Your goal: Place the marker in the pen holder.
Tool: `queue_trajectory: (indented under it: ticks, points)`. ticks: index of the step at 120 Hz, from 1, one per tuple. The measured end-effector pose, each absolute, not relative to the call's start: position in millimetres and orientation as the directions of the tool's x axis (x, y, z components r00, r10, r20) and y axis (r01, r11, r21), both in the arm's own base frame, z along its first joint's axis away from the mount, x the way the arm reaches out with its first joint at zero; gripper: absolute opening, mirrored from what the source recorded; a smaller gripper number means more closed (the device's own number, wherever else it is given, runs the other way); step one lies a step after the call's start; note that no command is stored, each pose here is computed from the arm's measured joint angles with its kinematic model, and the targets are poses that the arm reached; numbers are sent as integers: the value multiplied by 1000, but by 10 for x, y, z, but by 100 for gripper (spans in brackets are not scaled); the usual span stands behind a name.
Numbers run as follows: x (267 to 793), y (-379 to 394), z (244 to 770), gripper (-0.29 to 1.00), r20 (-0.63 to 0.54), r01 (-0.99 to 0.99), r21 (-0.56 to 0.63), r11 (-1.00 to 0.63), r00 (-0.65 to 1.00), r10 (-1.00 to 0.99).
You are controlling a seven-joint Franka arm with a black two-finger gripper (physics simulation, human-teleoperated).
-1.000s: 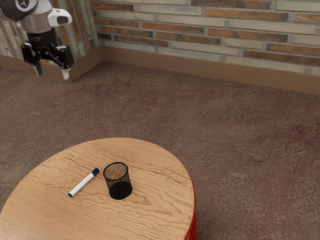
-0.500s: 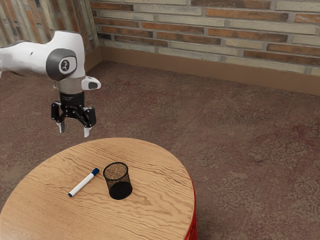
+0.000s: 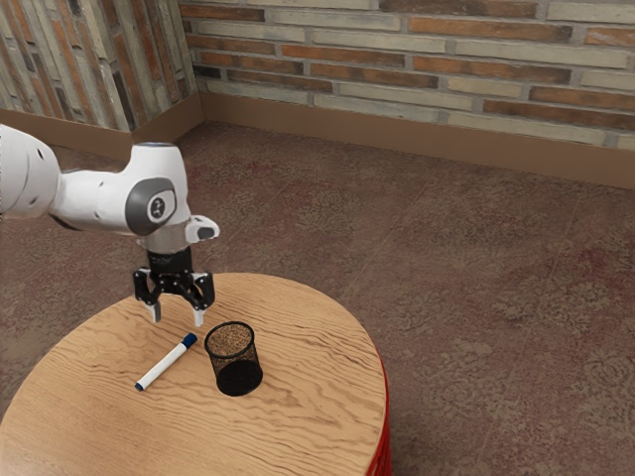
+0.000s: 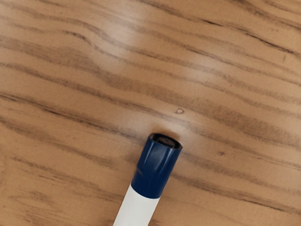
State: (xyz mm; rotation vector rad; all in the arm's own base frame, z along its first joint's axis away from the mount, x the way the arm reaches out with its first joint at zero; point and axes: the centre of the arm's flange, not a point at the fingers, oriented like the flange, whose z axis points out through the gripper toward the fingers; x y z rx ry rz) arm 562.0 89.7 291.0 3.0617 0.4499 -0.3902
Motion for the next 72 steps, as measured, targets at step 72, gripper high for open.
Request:
queue_trajectory:
  ticks: [72]
  points:
    - [5506, 882, 2506, 49, -223, 324, 31, -946, 925, 309]
